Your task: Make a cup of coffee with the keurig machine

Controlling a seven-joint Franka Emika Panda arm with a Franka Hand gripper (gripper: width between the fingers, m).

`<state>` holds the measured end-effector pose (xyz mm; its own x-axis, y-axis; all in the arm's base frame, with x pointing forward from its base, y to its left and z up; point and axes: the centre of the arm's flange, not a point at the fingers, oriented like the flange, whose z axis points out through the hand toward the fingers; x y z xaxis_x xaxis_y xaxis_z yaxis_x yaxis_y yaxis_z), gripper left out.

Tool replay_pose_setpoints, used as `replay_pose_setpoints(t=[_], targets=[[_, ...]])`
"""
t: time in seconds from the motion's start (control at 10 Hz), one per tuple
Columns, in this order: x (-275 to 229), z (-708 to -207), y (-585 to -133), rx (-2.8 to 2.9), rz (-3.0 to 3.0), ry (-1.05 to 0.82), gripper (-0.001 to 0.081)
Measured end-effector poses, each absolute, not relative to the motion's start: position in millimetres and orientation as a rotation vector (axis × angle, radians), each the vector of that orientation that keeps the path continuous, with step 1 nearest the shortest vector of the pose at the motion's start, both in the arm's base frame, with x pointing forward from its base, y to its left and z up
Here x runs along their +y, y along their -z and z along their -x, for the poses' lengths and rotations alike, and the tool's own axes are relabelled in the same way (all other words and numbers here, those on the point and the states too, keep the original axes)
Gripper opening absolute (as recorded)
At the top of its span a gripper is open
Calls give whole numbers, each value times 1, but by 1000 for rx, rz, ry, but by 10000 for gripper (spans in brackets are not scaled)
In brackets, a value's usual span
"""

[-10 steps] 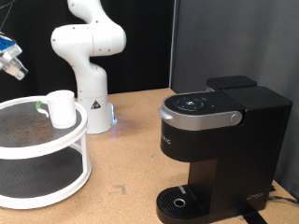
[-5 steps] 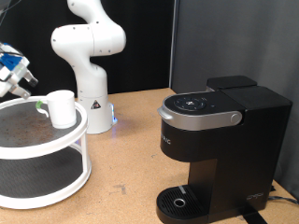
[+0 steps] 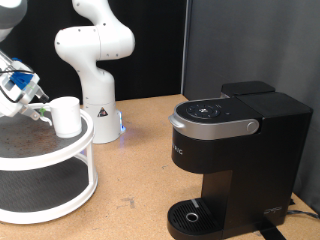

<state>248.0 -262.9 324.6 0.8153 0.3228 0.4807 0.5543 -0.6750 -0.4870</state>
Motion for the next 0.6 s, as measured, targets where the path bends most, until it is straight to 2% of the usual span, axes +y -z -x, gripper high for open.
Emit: replay_pose_setpoints(t=[0.6], targets=[[-257, -246, -315, -631, 2352, 516, 807]])
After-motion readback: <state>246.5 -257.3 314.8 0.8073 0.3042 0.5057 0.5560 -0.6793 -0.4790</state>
